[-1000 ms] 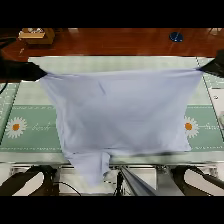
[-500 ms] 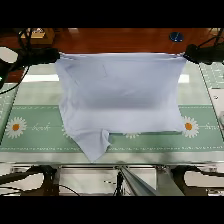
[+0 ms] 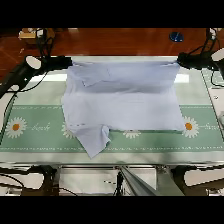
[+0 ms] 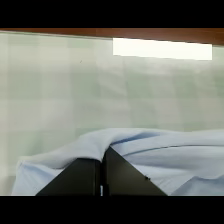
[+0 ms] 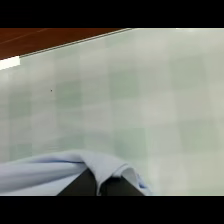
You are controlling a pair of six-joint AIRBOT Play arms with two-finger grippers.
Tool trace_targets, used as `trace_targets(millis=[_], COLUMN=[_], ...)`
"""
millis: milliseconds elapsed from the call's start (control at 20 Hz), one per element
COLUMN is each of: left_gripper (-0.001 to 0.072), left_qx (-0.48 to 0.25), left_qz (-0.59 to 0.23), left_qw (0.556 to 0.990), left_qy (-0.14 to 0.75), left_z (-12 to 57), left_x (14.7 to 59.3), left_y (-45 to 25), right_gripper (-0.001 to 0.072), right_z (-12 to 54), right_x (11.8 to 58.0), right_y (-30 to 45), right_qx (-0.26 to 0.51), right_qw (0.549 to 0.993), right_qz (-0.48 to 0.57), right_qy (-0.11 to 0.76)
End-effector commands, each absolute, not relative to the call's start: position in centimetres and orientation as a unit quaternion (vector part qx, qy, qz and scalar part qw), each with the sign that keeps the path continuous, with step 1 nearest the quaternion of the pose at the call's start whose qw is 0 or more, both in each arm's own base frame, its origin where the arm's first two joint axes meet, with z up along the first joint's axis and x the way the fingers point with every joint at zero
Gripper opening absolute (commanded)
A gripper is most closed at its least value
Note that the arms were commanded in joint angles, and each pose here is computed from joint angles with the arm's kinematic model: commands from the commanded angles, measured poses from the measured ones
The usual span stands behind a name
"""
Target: Fold the shirts.
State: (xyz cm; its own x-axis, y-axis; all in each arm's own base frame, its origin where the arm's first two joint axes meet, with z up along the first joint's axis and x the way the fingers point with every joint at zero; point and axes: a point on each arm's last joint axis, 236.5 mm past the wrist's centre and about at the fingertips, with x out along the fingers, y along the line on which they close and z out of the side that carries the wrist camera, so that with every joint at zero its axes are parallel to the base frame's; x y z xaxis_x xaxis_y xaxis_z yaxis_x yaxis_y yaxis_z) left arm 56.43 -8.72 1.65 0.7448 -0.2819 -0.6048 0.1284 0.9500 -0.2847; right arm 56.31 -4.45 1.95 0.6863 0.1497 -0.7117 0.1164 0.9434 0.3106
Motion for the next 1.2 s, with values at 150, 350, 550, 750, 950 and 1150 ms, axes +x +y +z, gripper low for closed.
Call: trace_targets(millis=[150, 350, 550, 750, 950, 1150], left_gripper=[0.0018, 0.0019, 0.0019, 0.0020, 0.0020, 0.0276], left_qx=[-0.118, -0.124, -0.146, -0.155, -0.162, -0.163], left_qz=[-0.115, -0.115, -0.158, -0.175, -0.170, -0.172], left_qw=[0.911, 0.910, 0.853, 0.815, 0.804, 0.799], left_qy=[0.377, 0.377, 0.475, 0.530, 0.546, 0.552], left_z=[-3.6, -2.0, -3.1, -5.6, -7.6, -7.7], left_x=[56.4, 56.0, 51.1, 48.7, 48.5, 48.2], left_y=[-10.6, -9.4, -10.0, -11.0, -11.2, -10.9], right_gripper=[0.0031, 0.0031, 0.0031, 0.0031, 0.0031, 0.0193], right_z=[-2.7, -1.4, -1.5, -3.1, -5.7, -5.7], right_x=[56.7, 55.6, 51.6, 50.7, 50.5, 50.5], right_y=[-3.3, -4.0, -3.7, -3.1, -2.5, -2.4], right_qx=[0.215, 0.185, 0.150, 0.147, 0.168, 0.167], right_qw=[0.879, 0.882, 0.850, 0.834, 0.816, 0.816], right_qz=[0.015, 0.023, 0.042, 0.047, 0.042, 0.047], right_qy=[0.425, 0.434, 0.503, 0.530, 0.552, 0.552])
